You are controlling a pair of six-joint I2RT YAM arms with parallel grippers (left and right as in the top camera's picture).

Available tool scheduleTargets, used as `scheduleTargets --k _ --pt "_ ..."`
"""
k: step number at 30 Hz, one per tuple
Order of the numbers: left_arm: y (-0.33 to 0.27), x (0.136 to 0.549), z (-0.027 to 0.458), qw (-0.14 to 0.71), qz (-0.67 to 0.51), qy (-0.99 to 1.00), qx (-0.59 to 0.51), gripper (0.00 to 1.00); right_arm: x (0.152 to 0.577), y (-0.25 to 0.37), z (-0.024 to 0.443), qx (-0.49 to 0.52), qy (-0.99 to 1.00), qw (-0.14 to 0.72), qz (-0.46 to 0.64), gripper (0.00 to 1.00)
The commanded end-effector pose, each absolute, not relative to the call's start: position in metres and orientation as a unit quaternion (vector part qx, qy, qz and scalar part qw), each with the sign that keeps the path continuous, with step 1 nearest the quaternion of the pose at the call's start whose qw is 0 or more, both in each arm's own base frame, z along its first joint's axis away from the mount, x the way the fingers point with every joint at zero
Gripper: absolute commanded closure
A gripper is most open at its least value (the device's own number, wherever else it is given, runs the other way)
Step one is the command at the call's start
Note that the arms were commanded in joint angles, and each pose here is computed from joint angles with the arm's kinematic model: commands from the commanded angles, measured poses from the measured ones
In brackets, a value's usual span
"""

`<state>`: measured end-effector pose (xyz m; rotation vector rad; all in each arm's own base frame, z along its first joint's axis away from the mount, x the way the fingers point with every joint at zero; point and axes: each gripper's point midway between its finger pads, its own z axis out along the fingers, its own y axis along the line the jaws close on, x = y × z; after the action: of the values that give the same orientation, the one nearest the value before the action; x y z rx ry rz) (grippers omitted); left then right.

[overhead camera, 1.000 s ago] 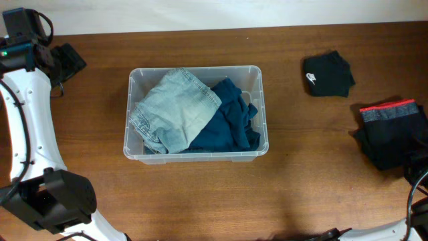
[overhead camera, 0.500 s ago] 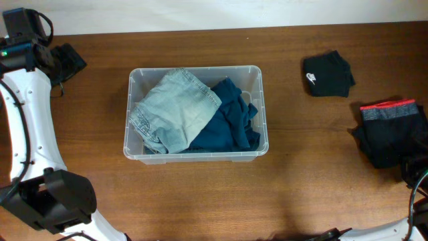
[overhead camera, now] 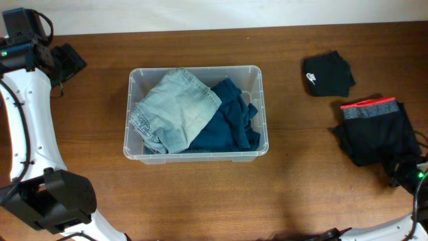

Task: Pack container
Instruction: 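Lower the right gripper onto the black shorts and grasp them, then lift the black shorts and carry them left into the box, right gripper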

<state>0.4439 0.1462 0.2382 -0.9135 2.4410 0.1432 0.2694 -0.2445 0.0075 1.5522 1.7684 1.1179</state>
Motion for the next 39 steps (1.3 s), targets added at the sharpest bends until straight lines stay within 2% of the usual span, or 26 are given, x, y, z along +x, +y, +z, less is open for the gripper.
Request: scheduleTargets --k 1,11,18,23,31,39 --pt "0.147 0.445 0.239 0.264 0.053 0.9 -0.344 0.01 0.284 -0.25 0.059 0.537 0.66 0.309 0.425 0.96" --pt "0.147 0.445 0.239 0.264 0.053 0.9 -0.344 0.01 0.292 -0.233 0.255 0.388 0.664 0.465 0.437 0.96" --pt "0.147 0.445 0.239 0.264 0.053 0.9 -0.344 0.01 0.289 -0.177 0.352 0.295 0.682 0.52 0.422 0.96" --pt "0.147 0.445 0.239 0.264 0.053 0.9 -0.344 0.01 0.305 -0.108 0.384 0.209 0.702 0.505 0.458 0.96" --pt "0.147 0.445 0.239 0.264 0.053 0.9 -0.344 0.01 0.338 0.021 0.397 0.034 0.72 0.438 0.538 0.96" --pt "0.147 0.445 0.239 0.264 0.053 0.9 -0.344 0.01 0.336 0.16 0.401 -0.146 0.685 0.354 0.62 0.96"
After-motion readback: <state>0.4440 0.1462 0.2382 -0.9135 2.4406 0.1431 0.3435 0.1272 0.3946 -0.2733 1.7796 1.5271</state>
